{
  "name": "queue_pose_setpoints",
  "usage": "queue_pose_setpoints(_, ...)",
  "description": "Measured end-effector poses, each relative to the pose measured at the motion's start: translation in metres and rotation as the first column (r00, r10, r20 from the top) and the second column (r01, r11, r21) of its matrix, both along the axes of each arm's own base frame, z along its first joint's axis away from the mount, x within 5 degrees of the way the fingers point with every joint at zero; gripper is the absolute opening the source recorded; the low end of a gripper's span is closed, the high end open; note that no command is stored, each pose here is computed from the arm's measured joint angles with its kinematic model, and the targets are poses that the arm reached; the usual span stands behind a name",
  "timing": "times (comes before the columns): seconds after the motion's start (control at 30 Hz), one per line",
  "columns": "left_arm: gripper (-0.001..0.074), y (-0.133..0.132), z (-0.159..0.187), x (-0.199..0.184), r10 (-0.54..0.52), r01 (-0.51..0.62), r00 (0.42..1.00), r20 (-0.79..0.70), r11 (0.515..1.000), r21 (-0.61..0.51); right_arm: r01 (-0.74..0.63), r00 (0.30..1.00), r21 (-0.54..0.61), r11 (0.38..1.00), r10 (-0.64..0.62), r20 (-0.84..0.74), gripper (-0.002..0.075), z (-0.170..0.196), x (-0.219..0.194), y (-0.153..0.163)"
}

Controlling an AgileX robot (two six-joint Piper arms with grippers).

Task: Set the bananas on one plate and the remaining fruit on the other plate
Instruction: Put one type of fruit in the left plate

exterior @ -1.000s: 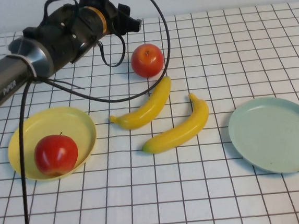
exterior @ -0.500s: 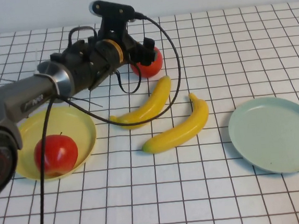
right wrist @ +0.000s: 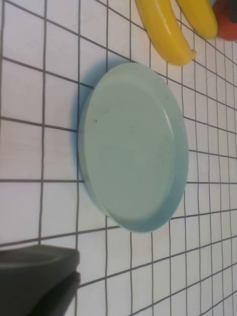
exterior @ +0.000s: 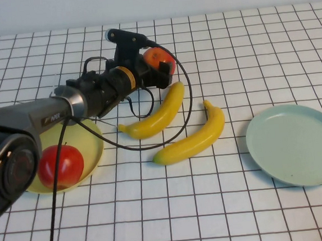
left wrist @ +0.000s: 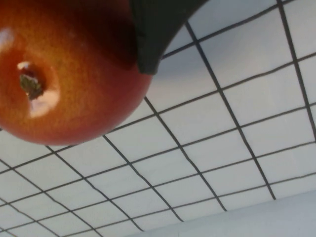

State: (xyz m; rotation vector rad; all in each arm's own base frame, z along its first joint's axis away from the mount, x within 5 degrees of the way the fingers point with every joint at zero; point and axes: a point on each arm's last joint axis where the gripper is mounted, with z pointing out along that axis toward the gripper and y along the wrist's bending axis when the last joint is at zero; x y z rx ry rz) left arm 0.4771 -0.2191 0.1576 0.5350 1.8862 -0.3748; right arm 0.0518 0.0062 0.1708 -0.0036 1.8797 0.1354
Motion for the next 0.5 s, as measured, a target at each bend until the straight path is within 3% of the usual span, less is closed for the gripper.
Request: queue_pose_setpoints(0.5, 0.0668, 0.0115, -0.0090, 0.0083, -0.014, 0.016, 0.999, 0.031, 0.998, -0.066, 0.000, 1.000, 0.000, 1.000, 0.000, 0.000, -0.0017, 0.0000, 0.0000, 0.0000)
